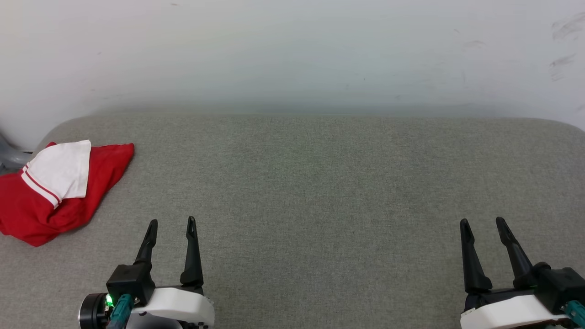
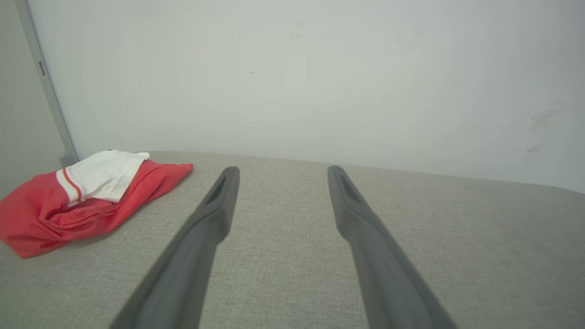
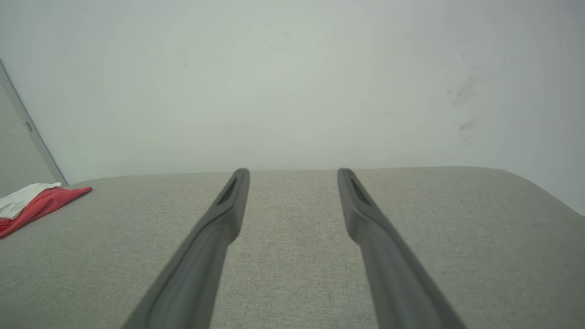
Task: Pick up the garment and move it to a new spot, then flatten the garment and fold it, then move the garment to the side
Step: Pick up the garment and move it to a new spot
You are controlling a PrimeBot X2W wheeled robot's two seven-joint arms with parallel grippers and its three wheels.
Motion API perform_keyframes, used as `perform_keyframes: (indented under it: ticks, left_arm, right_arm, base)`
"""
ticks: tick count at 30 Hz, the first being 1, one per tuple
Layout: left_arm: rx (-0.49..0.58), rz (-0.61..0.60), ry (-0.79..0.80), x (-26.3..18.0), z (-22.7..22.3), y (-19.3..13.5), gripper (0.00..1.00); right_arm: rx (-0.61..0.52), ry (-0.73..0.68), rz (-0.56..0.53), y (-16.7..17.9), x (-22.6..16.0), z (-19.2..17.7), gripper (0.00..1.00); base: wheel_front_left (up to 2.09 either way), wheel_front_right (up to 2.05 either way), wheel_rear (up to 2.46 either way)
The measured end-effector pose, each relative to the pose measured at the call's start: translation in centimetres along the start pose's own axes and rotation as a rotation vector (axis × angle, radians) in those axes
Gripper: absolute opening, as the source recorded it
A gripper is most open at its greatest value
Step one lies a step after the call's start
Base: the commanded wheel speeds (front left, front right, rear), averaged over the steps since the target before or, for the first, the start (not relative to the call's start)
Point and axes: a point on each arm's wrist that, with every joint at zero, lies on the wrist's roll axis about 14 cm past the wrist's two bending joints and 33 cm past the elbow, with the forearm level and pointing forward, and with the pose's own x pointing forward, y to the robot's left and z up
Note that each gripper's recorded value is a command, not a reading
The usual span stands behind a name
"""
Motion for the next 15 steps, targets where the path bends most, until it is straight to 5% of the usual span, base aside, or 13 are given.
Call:
perform_keyframes:
  ticks: [15]
  left_arm:
    - [-0.03, 0.01, 0.021, -0.1, -0.63, 0.18, 1.0]
  right_arm:
    - [0.031, 0.006, -0.012, -0.22, -0.09, -0.25, 1.0]
  base:
    - [0.0, 0.0, 0.0]
